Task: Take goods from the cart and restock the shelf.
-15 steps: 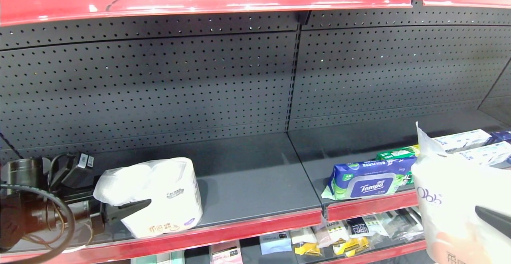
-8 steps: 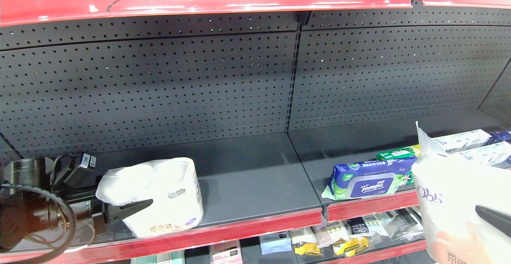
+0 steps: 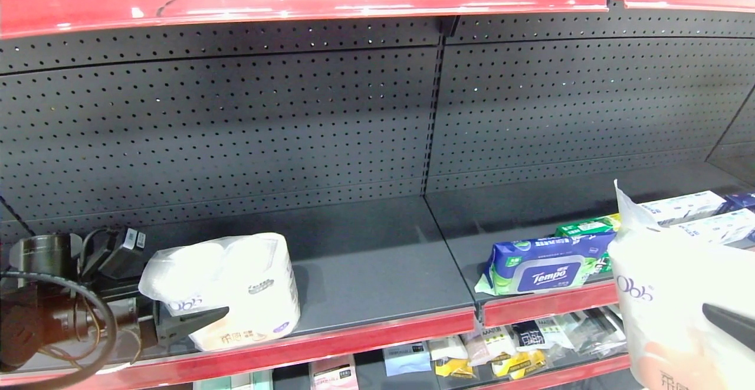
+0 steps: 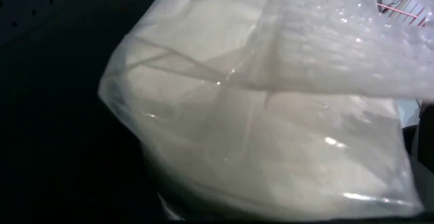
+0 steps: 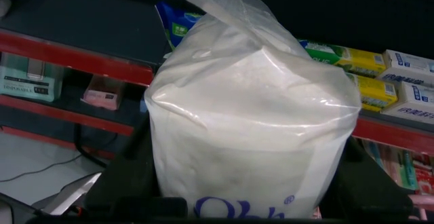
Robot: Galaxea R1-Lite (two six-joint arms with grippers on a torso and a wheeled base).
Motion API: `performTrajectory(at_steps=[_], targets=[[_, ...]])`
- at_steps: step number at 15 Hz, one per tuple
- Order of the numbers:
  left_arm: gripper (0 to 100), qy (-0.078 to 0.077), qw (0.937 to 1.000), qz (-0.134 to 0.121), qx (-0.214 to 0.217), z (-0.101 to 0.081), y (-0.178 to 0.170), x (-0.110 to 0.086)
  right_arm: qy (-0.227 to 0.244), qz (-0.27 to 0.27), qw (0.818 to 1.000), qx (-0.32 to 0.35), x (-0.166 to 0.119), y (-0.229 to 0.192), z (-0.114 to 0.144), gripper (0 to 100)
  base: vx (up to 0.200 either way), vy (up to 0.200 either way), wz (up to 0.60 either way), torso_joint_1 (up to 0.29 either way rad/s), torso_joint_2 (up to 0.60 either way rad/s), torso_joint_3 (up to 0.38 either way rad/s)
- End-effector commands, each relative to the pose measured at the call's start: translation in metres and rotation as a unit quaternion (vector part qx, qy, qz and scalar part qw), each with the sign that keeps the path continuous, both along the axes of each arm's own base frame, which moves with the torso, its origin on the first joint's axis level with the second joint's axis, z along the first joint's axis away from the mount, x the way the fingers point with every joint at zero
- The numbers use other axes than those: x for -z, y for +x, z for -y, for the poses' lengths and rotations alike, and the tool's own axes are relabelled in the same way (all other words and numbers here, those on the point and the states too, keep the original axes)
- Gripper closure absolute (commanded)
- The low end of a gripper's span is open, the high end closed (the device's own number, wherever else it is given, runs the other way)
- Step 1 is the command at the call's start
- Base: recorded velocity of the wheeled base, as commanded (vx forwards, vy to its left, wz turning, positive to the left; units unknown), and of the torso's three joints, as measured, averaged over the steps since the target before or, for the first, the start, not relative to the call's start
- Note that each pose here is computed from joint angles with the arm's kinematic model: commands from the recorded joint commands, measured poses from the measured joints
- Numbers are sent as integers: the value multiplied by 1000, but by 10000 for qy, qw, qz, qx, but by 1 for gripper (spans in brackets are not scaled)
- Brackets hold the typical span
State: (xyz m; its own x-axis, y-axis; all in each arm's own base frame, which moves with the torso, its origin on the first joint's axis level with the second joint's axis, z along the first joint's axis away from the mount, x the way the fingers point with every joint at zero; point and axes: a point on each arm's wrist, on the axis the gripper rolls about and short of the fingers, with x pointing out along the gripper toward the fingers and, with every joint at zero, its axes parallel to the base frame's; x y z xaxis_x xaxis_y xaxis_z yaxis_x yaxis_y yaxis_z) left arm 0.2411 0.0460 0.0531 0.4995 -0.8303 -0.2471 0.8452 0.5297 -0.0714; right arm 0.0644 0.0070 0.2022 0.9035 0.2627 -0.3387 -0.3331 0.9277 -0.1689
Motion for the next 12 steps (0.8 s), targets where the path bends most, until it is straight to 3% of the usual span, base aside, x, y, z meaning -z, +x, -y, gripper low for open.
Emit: performTrajectory(at_steps=[1, 3, 6, 9, 12], targets=[[0, 1, 10000, 80, 7, 0, -1, -3, -2, -4, 10000, -6, 0, 0, 0, 100, 0, 0, 0, 0, 0, 0], [0, 8, 9998, 184, 0, 0, -3, -11, -2, -4, 10000, -6, 0, 0, 0, 100, 0, 0, 0, 0, 0, 0], [0, -117, 9997, 206, -60, 1, -6, -27, -2, 3, 10000, -6, 0, 0, 0, 100, 0, 0, 0, 0, 0, 0], [0, -92, 9984, 550, -110, -2, 2, -51, -2, 3, 10000, -6, 0, 0, 0, 100, 0, 0, 0, 0, 0, 0], [0, -331, 9981, 486, -206, 1, -2, -77, -7, 11, 10000, 9, -1, 0, 0, 100, 0, 0, 0, 0, 0, 0]])
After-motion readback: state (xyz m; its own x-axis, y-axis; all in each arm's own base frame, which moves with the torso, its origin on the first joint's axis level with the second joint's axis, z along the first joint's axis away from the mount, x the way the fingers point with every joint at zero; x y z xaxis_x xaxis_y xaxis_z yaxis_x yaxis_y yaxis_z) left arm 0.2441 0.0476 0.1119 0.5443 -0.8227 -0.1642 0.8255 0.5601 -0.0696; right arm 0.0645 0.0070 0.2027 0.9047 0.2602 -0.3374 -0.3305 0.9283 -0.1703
